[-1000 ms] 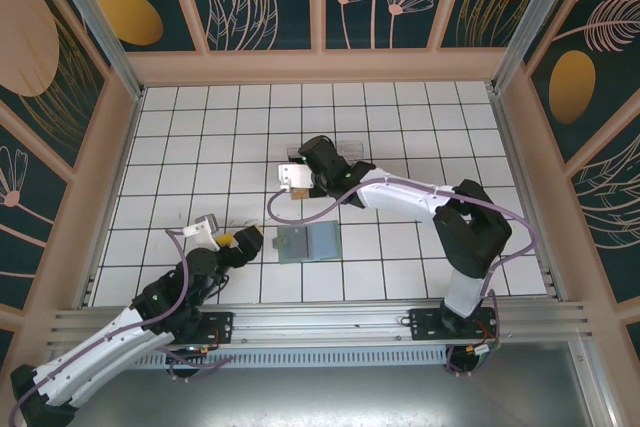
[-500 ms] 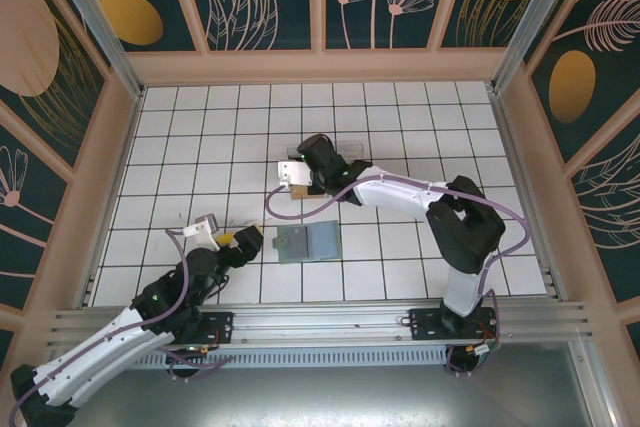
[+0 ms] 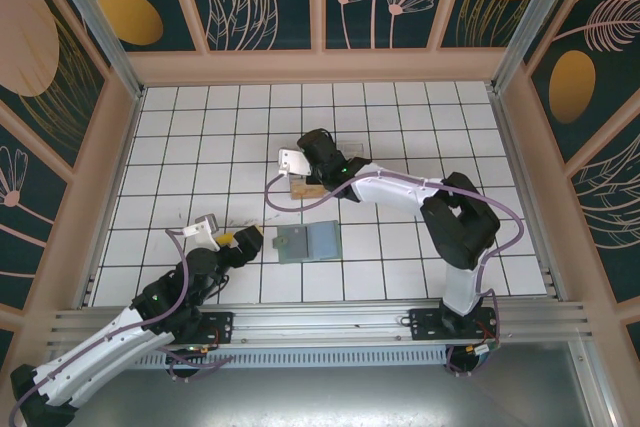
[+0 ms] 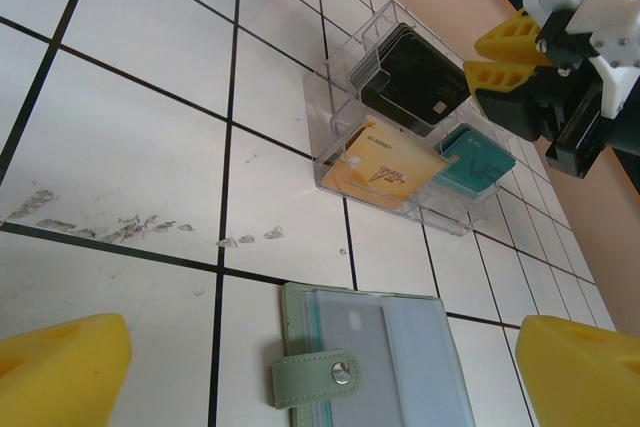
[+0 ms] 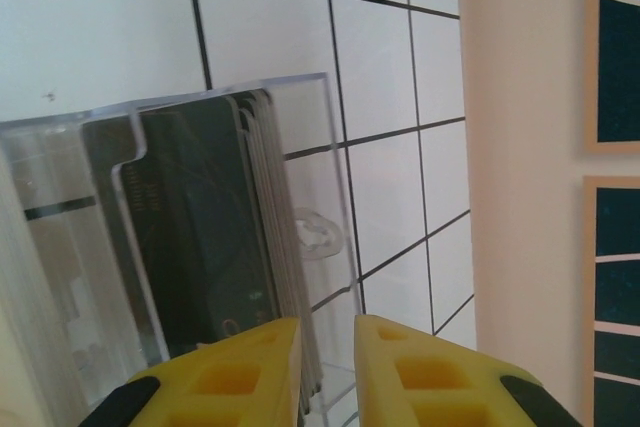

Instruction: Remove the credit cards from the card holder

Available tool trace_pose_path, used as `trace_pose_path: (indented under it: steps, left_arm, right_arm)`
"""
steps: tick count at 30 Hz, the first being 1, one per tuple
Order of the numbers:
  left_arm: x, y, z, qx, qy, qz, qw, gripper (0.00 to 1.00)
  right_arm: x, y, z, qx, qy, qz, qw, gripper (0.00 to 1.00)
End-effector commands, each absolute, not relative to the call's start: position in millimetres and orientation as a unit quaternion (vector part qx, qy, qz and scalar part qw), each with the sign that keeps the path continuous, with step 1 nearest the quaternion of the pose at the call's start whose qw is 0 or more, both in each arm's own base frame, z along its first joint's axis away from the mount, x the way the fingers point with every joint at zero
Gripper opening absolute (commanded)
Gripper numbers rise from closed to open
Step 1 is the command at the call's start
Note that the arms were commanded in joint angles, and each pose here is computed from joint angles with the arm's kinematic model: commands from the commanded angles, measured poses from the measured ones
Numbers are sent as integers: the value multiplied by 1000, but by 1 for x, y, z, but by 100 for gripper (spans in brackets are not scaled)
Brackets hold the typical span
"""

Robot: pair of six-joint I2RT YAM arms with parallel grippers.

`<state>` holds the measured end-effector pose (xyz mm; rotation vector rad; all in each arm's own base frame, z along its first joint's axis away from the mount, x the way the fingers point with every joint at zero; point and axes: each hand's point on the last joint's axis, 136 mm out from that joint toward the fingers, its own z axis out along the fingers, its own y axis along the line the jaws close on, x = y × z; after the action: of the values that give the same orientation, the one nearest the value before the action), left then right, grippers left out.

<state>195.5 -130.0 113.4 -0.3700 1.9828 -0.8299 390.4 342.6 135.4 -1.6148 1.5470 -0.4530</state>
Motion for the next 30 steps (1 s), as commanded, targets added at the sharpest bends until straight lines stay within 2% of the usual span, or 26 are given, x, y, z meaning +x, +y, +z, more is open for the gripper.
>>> trace_pose_path:
  steps: [1, 7, 10, 19, 26, 30]
  left_arm:
    - [195, -129, 101, -143, 815, -326, 458, 99]
    - [190, -143, 100, -124, 820, -349, 435, 98]
    - [186, -156, 98, -111, 827, -370, 409, 93]
    - [172, -193, 79, -77, 857, -401, 315, 60]
    - [175, -208, 69, -58, 879, -380, 283, 45]
    - [177, -217, 68, -47, 882, -381, 273, 38]
  right_arm:
    - [401, 345, 172, -589, 638, -166, 467, 22]
    - [373, 337, 192, -503, 704, -52, 499, 22]
    - [353, 328, 195, -436, 749, 23, 498, 21]
    - [274, 300, 139, -268, 857, 176, 404, 21]
    - [223, 280, 77, -179, 908, 231, 301, 20]
    - [213, 272, 53, -149, 920, 230, 279, 18]
